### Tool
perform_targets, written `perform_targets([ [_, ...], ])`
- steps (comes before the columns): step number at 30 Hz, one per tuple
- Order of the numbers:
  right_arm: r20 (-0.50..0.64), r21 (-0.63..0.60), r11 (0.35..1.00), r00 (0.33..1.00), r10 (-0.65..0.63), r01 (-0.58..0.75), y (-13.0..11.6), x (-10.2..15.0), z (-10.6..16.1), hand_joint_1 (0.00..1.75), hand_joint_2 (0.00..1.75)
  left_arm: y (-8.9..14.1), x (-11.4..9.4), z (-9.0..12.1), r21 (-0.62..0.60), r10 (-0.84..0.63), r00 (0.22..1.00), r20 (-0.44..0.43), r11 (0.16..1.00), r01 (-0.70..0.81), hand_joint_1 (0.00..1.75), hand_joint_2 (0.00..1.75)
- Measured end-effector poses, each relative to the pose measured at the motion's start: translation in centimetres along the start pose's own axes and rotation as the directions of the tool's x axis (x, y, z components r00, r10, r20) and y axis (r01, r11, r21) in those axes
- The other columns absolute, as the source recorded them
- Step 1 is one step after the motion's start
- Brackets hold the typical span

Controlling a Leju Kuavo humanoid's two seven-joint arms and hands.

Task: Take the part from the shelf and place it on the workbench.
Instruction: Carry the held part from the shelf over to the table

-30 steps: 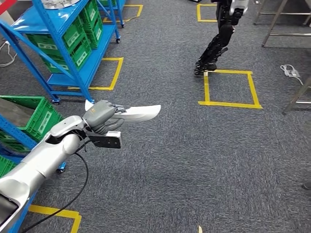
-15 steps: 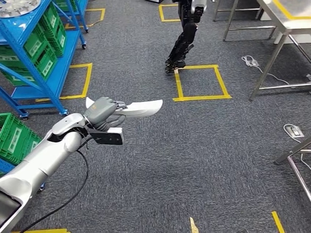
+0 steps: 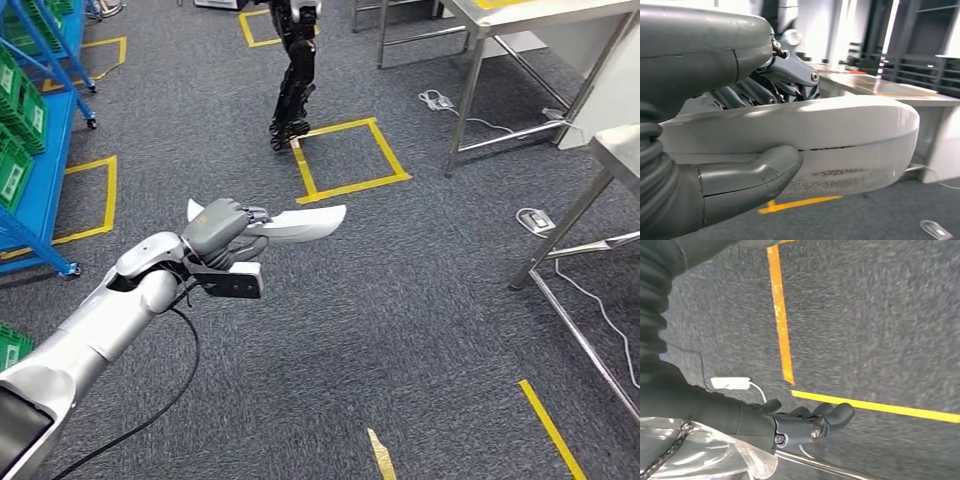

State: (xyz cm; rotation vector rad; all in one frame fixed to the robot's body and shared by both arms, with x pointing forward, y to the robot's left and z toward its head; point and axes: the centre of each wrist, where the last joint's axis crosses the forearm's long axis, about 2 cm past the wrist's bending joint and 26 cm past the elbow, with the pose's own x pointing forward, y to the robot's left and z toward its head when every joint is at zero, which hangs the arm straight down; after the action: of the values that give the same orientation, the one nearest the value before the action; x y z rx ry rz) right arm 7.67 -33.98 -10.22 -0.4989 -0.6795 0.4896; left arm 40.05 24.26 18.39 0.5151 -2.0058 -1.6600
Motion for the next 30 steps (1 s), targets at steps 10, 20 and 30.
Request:
perform_targets([
  [10,-0.013,0.024,1.0,1.0,-0.001,0.001,0.5,-0.2,0.3,0.0,1.75,-0.1,-0.2,0.2,-0.006,0.001,1.0,-0.006,1.0,-0.001,1.75,1.75],
  [20,-0.034,0.069,0.997,0.999,-0.012,0.014,1.6,-0.5,1.2,0.0,1.75,-0.1,0.3,-0.7,0.002,0.008,1.0,0.01,1.0,-0.008,1.75,1.75],
  [30,-0.021,0.108,0.994,1.0,-0.018,0.02,2.6,0.1,1.4,0.0,1.75,0.0,0.6,-1.2,0.017,0.009,1.0,0.023,1.0,-0.01,1.75,1.75],
])
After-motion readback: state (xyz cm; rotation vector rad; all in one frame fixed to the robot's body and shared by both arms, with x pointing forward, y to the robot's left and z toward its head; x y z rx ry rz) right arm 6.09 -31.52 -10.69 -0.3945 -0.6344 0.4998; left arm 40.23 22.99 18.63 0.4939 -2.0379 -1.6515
